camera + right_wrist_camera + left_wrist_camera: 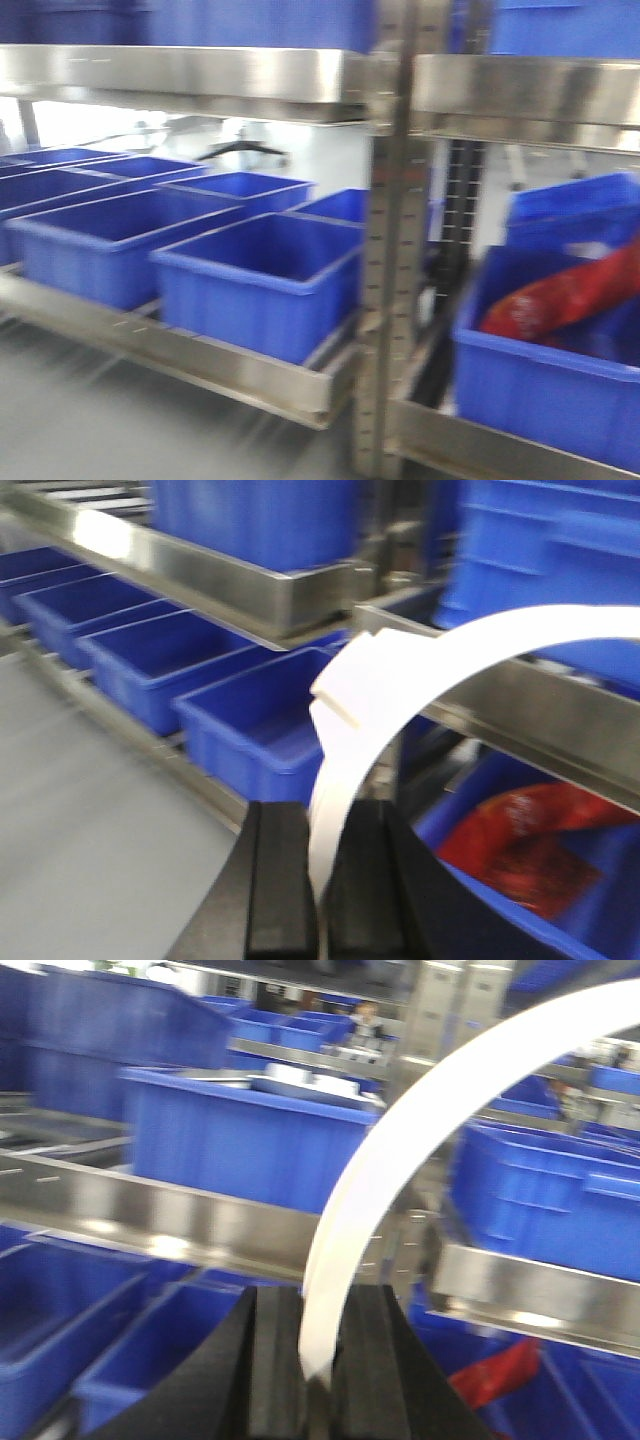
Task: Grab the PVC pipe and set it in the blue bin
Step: 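Drive the base away from the bench to the blue bin shelf, then extend both grippers holding clamps over an empty blue bin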
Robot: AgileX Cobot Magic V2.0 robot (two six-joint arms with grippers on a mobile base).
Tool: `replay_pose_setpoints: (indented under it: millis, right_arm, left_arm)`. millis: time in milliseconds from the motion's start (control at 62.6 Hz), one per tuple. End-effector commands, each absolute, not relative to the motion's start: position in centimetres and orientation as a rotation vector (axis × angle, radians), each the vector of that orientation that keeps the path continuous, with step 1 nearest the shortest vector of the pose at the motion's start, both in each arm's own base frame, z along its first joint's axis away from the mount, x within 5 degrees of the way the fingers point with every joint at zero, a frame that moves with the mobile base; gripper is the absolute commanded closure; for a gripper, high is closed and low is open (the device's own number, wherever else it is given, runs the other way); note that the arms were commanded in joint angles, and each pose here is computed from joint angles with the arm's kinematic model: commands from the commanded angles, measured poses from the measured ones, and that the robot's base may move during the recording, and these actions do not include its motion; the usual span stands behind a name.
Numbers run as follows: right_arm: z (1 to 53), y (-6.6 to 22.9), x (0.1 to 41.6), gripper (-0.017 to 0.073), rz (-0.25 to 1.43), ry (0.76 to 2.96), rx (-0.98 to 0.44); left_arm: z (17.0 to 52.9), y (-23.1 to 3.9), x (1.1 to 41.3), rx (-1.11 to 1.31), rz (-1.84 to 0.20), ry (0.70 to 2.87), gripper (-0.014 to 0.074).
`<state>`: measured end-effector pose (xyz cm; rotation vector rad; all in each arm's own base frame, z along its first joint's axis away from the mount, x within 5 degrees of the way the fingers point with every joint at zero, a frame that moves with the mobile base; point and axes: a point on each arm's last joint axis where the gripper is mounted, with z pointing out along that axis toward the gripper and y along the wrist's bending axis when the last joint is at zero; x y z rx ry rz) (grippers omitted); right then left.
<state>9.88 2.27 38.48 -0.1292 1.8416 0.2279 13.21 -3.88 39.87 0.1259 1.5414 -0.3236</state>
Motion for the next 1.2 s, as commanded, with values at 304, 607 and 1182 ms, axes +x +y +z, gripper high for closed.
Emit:
replay_pose_setpoints:
  millis: [304, 607, 1182]
  right_arm:
    - [39.05, 2.23, 9.76, 0.0720, 0.223, 1.799, -0.133]
    - [39.05, 2.23, 9.76, 0.0720, 0.223, 1.799, -0.133]
    - [39.05, 2.23, 9.76, 0.0720, 0.223, 1.799, -0.133]
  left_arm:
    - [40.27, -3.96, 13.09, 0.125, -0.339, 1.508, 0.0704]
    - [40.27, -3.96, 13.09, 0.125, -0.339, 1.508, 0.0704]
    - [40.27, -3.96, 13.09, 0.125, -0.339, 1.508, 0.0704]
